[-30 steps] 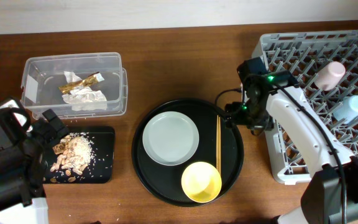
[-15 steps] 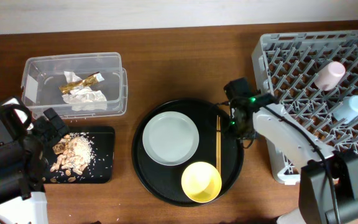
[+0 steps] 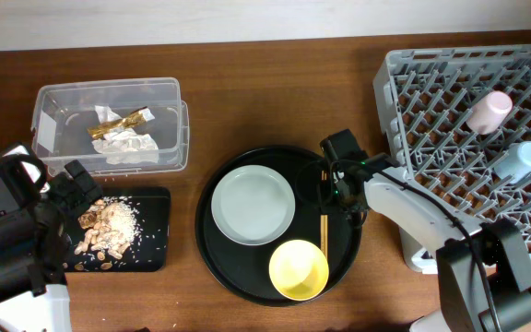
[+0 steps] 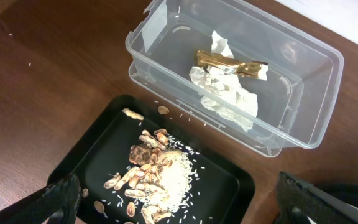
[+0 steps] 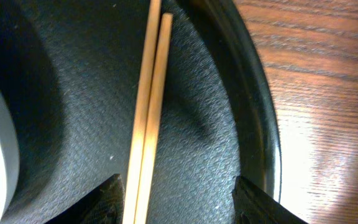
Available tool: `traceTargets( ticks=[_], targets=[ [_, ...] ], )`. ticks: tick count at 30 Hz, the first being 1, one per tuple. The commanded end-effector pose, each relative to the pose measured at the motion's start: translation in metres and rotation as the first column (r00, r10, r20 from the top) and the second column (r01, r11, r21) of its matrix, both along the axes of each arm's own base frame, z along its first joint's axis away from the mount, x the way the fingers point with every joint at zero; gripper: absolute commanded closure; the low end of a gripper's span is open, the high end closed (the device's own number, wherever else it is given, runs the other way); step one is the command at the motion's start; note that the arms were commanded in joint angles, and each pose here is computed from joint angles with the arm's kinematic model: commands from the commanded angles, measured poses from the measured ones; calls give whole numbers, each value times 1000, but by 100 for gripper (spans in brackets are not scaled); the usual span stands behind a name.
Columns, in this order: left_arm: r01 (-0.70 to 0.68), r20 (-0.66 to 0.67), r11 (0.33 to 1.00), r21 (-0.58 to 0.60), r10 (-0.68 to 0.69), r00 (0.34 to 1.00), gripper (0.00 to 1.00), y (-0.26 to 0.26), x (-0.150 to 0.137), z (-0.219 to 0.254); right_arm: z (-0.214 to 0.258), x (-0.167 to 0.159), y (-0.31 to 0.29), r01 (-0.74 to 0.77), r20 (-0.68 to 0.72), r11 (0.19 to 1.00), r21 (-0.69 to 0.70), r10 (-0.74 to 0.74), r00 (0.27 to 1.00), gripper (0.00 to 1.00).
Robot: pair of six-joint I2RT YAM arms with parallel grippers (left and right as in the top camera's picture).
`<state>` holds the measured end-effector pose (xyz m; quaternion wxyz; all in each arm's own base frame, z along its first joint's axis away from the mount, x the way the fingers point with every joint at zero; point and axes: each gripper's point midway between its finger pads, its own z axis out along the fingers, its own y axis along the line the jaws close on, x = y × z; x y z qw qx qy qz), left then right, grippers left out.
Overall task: Sort waste into correct bins and load items into the dishwasher rack
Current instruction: 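Reach the right gripper to the chopsticks on the round tray and grasp one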
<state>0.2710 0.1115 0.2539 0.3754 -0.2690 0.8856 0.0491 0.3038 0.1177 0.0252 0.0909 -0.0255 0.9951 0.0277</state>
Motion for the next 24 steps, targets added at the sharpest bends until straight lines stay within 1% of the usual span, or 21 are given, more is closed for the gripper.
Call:
traceTargets(
  ticks=[1,5,10,14,16,18,20,23,24],
  targets=[
    [-11,12,1000,-3,11,1000,1,2,1,4,-20,-7,-8,27,-42,998,-55,-30,999,42],
    [-11,12,1000,-3,11,1000,1,2,1,4,-31,-9,-9,49,-71,997,-61,-53,996,42],
    [-11,12,1000,-3,11,1000,1,2,1,4,-34,-9,-7,63,-75,997,-53,-67,995,42],
    [-11,12,1000,-3,11,1000,1,2,1,4,-35,-10,-7,102,-76,994,-45,-105,992,57],
    [-11,12,1000,-3,11,1000,1,2,1,4,-37,-10,-7,102,-72,994,-42,-105,992,60],
    [-11,12,1000,-3,11,1000,1,2,1,4,-41,-10,-7,129,-65,991,-35,-131,989,61],
    [-11,12,1000,-3,11,1000,1,2,1,4,-43,-13,-8,158,-69,987,-34,-160,985,64],
    [-11,12,1000,-3,11,1000,1,2,1,4,-43,-16,-1,157,-94,988,3,-156,983,79],
    [-11,12,1000,-3,11,1000,1,2,1,4,-43,-18,3,154,-105,988,24,-151,983,85]
  ],
)
